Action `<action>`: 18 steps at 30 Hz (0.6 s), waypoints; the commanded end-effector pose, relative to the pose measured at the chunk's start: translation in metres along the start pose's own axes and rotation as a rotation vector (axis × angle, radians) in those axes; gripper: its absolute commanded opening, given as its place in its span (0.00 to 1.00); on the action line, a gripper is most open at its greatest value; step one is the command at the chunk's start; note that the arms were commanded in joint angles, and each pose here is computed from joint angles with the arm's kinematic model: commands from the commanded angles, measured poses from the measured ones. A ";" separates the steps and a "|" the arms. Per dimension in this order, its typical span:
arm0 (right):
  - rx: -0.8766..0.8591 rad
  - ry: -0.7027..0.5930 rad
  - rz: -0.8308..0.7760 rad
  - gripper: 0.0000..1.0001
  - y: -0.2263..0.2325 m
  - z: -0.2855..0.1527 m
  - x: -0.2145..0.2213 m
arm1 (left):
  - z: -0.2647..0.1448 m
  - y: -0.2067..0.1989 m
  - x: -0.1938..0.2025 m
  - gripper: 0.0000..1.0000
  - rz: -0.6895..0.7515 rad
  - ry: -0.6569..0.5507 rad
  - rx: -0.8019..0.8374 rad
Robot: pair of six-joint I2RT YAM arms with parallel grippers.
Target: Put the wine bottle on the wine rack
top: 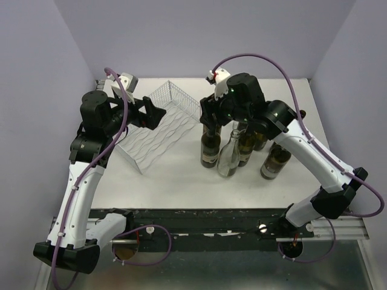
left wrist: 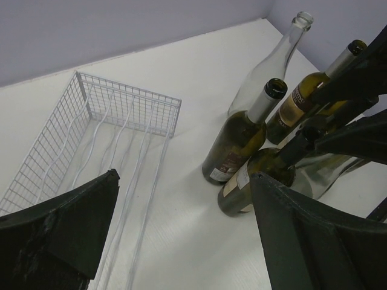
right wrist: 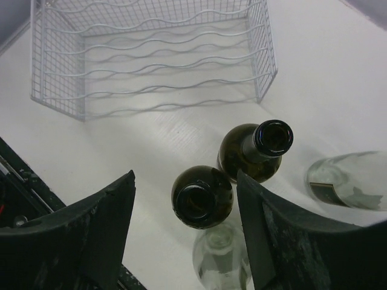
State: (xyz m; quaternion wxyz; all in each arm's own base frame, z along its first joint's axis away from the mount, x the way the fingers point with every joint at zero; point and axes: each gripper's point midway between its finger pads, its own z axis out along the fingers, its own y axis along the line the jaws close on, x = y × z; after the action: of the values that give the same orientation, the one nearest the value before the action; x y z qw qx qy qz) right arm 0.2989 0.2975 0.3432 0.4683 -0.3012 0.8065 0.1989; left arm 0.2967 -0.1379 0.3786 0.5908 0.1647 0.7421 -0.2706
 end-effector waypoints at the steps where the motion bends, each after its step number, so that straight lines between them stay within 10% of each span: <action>1: 0.073 0.073 -0.040 0.72 -0.007 0.003 0.016 | -0.007 -0.001 -0.006 0.99 0.032 -0.039 -0.011; 18: 0.068 0.210 -0.003 0.56 0.002 0.034 0.075 | -0.006 0.008 0.001 0.99 0.004 -0.045 -0.061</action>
State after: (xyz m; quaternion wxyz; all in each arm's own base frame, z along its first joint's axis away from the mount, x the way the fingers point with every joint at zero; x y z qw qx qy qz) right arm 0.2900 0.2962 0.2770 0.4016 -0.3120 0.8479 0.1497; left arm 0.2968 -0.1304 0.3718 0.5986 0.1495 0.7450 -0.2537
